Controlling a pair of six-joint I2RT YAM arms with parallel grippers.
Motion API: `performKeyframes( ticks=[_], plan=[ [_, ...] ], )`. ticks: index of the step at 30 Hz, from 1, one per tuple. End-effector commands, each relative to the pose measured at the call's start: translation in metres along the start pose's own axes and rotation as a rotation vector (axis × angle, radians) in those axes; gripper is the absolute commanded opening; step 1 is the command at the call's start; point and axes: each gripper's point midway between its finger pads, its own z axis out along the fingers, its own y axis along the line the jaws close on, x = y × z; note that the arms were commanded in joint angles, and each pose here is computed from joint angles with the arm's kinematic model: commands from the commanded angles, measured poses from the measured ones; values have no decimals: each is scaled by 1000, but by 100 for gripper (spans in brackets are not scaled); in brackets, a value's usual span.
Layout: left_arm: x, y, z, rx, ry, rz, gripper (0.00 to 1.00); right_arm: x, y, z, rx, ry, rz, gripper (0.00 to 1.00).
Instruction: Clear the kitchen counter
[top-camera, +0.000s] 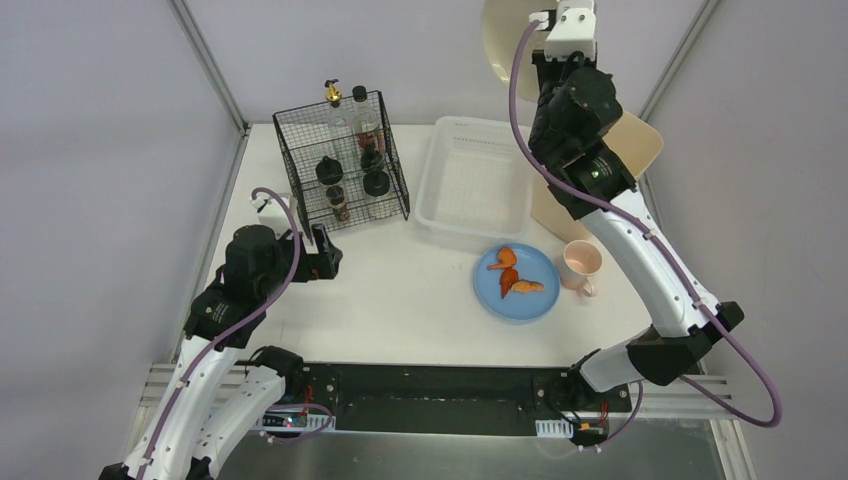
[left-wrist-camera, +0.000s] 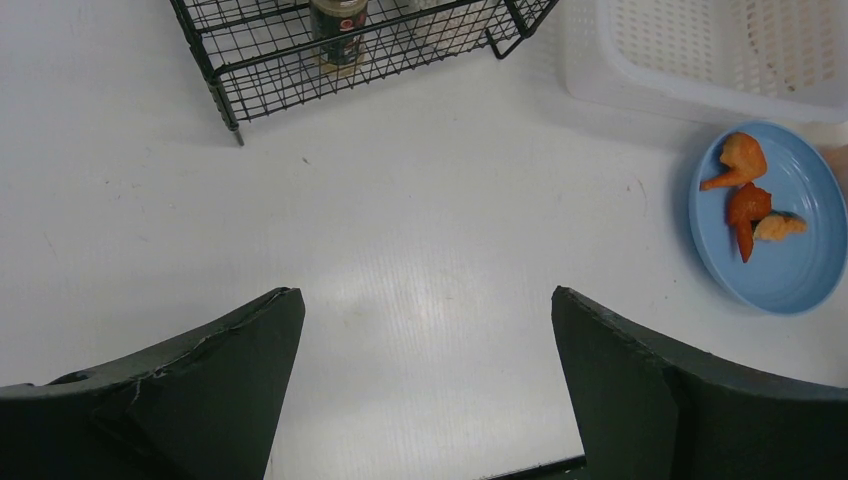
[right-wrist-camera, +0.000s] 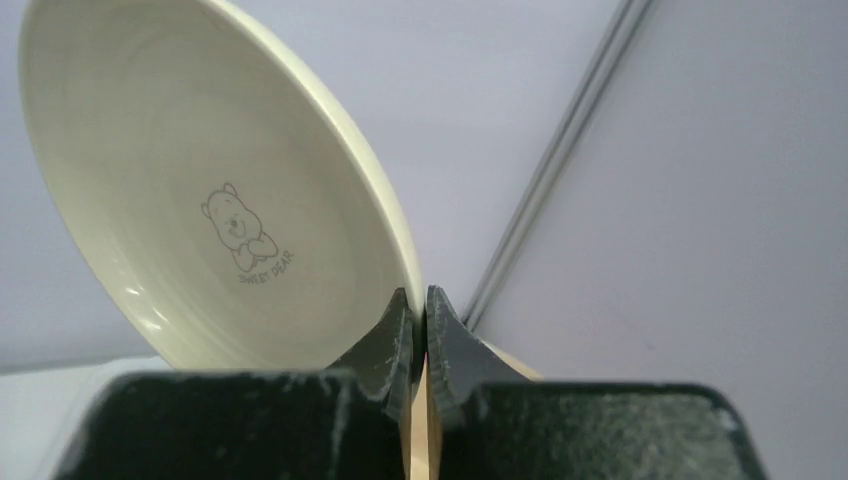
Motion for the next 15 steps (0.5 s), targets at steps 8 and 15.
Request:
performKeyframes(
  ticks=[8, 15],
  plan=[
    [-2, 3, 2, -21, -1, 5, 99, 49, 89, -18, -184, 307, 462, 0],
    [-2, 3, 4, -25, 5, 7, 99, 112, 142, -26, -164, 526, 590, 0]
  ],
)
